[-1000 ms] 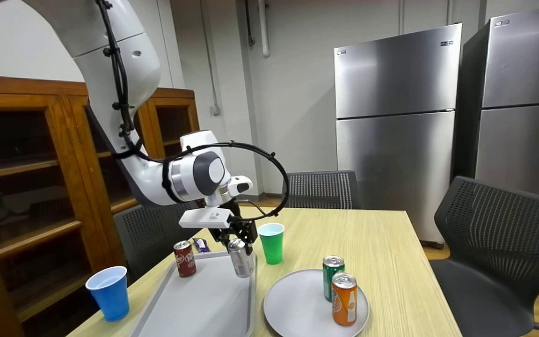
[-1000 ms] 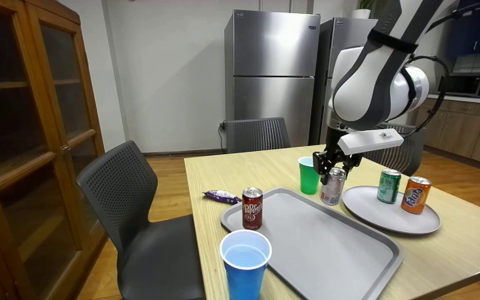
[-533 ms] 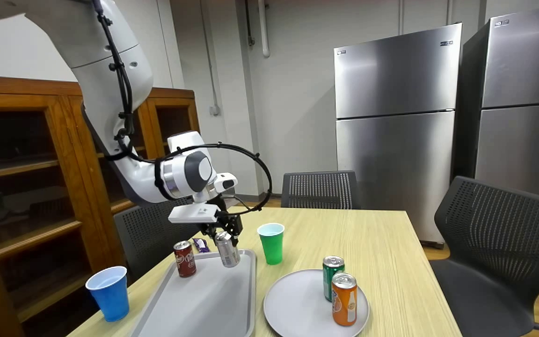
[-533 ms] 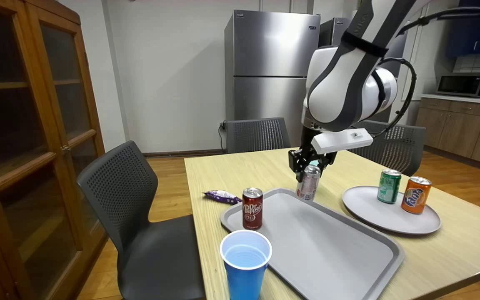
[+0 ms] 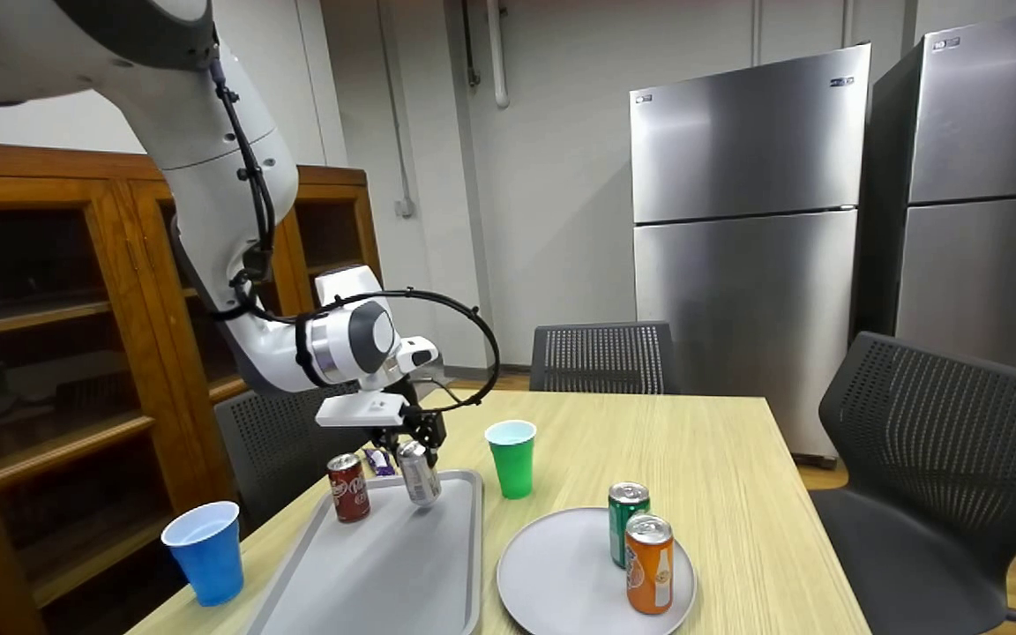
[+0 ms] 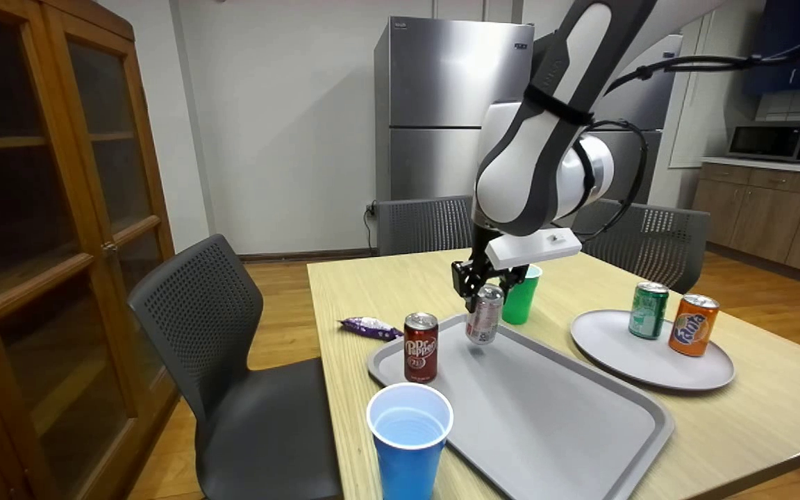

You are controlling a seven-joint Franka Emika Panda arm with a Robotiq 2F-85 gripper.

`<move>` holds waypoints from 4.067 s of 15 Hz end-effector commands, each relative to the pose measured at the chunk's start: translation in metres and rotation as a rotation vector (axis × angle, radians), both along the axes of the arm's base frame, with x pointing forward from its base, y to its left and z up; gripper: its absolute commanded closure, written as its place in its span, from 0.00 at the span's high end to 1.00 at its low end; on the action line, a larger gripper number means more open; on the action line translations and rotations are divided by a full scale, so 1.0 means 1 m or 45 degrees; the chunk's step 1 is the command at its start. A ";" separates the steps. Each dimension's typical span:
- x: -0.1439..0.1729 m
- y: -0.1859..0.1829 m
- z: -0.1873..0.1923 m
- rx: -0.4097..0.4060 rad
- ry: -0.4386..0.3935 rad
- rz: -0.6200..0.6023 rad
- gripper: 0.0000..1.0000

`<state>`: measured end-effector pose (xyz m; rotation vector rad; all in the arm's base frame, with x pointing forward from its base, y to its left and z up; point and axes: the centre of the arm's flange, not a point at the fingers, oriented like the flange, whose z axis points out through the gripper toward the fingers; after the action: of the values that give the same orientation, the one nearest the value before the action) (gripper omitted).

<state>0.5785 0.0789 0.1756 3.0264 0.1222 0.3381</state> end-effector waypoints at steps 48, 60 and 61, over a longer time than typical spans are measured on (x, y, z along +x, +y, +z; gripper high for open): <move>-0.075 -0.284 0.085 -0.006 -0.174 -0.448 1.00; -0.063 -0.333 0.043 0.014 -0.119 -0.594 1.00; -0.062 -0.335 0.039 0.013 -0.114 -0.597 1.00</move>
<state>0.5038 -0.2430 0.2236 2.9071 -0.5912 0.4210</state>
